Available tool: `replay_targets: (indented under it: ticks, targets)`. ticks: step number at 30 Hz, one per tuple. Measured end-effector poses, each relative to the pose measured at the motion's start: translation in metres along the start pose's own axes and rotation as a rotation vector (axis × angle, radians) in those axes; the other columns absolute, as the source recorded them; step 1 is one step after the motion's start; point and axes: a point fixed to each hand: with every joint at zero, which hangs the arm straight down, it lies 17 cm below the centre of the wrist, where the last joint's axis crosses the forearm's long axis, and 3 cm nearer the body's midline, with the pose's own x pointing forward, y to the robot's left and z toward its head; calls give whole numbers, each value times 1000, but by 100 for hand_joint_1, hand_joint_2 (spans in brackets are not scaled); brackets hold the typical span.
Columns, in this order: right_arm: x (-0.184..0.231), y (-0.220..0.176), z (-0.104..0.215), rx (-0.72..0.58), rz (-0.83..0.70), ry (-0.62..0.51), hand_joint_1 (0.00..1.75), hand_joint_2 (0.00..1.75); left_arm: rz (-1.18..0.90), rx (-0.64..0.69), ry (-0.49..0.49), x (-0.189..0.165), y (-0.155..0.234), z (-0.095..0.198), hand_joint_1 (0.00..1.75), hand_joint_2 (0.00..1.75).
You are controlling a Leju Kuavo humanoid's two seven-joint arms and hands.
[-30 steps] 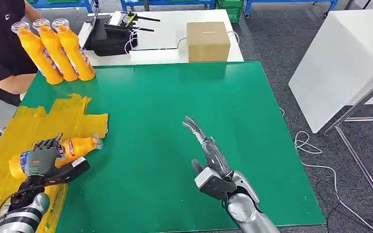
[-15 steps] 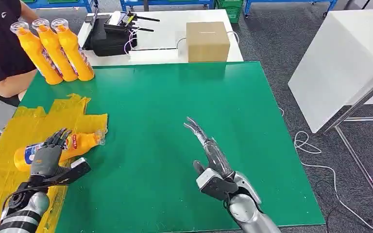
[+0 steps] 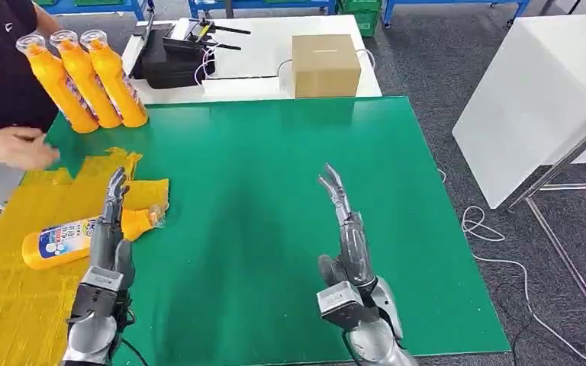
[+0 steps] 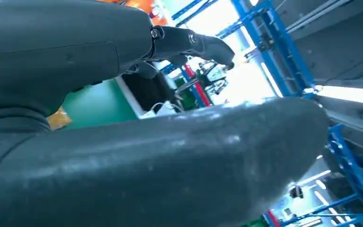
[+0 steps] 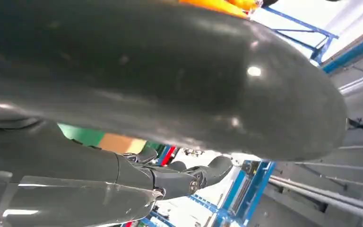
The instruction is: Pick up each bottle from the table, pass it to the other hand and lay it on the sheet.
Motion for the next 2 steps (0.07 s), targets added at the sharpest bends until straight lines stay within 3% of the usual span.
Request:
replay_targets:
  ticks: [2]
  targets:
    - [3,-5,-1,-28,8,-12,0,0,66,13,-17,9,-1,0,0,0]
